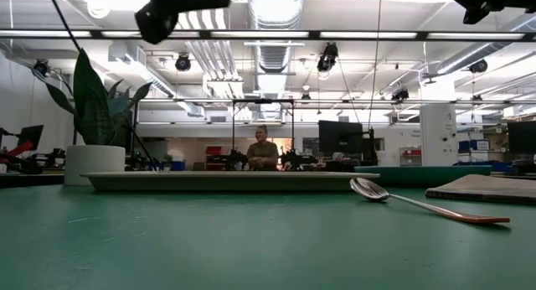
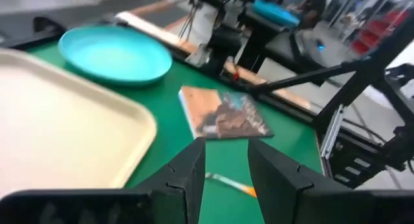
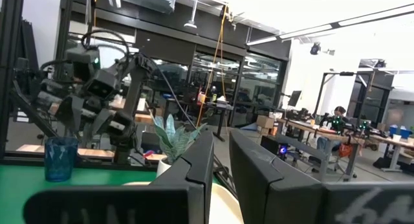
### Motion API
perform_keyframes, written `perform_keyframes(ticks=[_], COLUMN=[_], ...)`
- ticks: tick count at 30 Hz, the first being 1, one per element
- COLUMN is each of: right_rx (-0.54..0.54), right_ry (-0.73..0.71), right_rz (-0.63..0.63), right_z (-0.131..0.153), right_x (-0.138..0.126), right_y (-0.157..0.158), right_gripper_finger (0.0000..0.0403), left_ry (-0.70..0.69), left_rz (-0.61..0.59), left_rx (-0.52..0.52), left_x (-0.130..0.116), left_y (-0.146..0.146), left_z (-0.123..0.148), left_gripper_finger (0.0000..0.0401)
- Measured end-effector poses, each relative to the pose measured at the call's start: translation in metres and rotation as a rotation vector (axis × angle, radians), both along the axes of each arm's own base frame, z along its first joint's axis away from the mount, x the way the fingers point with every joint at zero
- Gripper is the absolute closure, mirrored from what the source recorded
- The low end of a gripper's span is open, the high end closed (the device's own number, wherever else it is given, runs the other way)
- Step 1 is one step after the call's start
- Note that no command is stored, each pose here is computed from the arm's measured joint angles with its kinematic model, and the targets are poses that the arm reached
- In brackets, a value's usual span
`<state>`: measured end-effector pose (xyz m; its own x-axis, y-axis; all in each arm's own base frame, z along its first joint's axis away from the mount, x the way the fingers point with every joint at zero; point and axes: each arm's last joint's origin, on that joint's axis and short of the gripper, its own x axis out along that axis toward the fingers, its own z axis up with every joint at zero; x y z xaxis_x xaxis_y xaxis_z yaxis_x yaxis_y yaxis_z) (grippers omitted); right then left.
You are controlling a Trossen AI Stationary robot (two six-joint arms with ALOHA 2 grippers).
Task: Pick and place plate/cup/fork/spoon on tray
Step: Put the blue cup on the white tray
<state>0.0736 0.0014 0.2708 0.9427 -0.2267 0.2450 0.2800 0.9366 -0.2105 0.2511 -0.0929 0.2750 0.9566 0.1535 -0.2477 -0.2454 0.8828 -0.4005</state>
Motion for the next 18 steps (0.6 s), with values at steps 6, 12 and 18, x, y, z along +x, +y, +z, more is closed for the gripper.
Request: perform_keyframes(ticks=[6,12,18], right_rx=[-0.011,-0.014,-0.017], right_ry=[-0.005,-0.006,-0.006], right_rz=[-0.003,-0.004,-0.005], right_z=[0.001,0.001,0.001], right_x=[0.000,0.000,0.000], right_y=[0.000,0.000,0.000], right_gripper_finger=[0.0360,0.0360,0.0360], left_ry=[0.097,0.140,0.278], left_rz=[-0.013,-0.113,-0.130], left_rx=[0.006,-0.007,-0.146], left_x=[-0.017,-0.026,-0.036], left_y=[0.002,-0.004,-0.003], left_z=[0.011,0.006,-0.002], left_gripper_finger=[0.0299,0.0299,0.0299])
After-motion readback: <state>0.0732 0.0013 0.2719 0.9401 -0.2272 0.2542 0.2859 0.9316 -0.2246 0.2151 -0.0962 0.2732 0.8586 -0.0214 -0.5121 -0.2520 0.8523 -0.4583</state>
